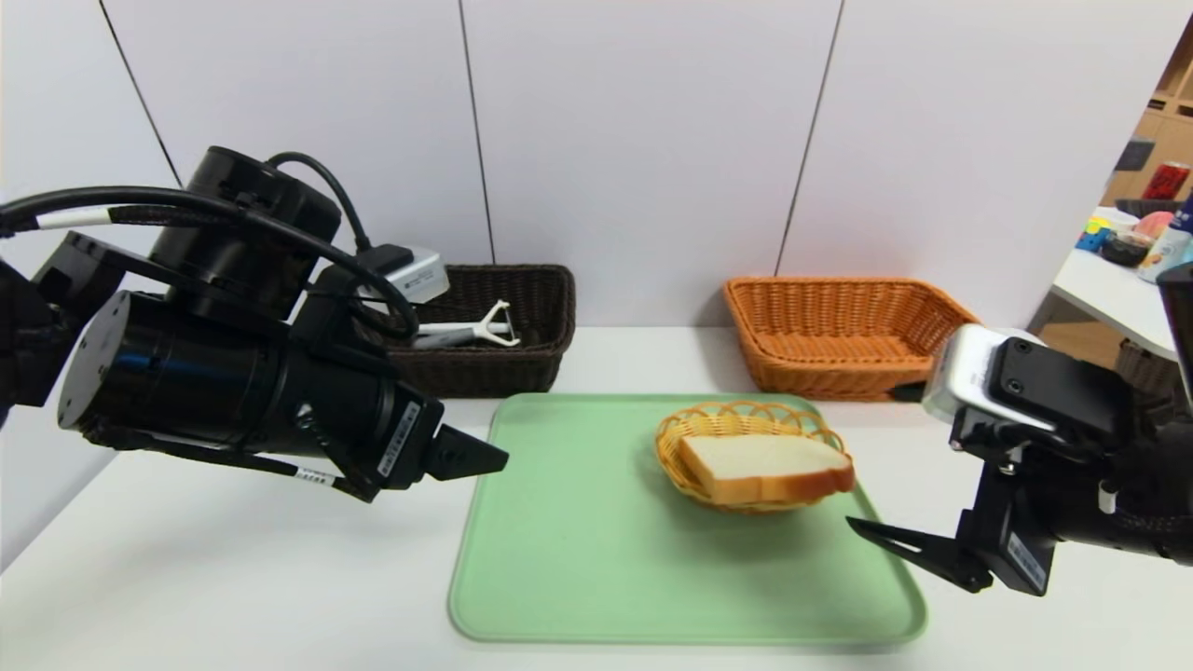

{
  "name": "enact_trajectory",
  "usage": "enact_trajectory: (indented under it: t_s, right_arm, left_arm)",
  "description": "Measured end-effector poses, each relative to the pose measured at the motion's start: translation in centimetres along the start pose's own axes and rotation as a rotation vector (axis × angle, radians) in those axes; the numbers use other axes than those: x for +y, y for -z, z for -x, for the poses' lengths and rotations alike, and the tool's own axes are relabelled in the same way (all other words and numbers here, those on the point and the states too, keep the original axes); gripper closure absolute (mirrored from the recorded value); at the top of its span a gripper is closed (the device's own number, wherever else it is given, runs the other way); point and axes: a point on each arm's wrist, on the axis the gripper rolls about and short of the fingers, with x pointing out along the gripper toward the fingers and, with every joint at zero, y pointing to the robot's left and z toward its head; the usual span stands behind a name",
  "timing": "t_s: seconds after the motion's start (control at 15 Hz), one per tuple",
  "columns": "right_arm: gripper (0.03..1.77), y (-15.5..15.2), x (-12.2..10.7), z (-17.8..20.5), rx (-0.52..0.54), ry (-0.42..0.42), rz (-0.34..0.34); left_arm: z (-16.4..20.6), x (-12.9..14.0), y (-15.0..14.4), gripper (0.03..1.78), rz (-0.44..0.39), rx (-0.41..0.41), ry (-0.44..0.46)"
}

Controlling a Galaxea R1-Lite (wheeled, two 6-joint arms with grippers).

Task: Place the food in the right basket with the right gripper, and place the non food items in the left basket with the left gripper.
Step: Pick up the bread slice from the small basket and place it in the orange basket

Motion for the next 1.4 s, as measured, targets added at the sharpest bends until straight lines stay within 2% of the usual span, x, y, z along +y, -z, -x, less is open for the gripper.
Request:
enact_trajectory:
  t_s: [0.2,0.6,1.0,1.4]
  right_arm:
    - [0.1,-1.1,0.8,-0.8,-0.041,-0.005,0.047]
    - [0.1,-0.7,3.1,-2.9,0.04,-0.07,0.108]
    - [0.1,-1.0,3.2,-5.5,0.047,-0.015,0.117]
    - [0.1,-0.6,3.2,-7.0,0.114,0.011,0.135]
  left_arm:
    - [-0.3,0.1,-0.1,0.12,0.002,0.006,-0.002]
    - [-1.3,0.3,-0.4,0.12,0.0,-0.01,-0.003]
    - [-2.0,0.4,-0.3,0.12,0.004,0.01,-0.001]
    - [-2.5,0.4,-0.5,0.12,0.004,-0.001,0.0]
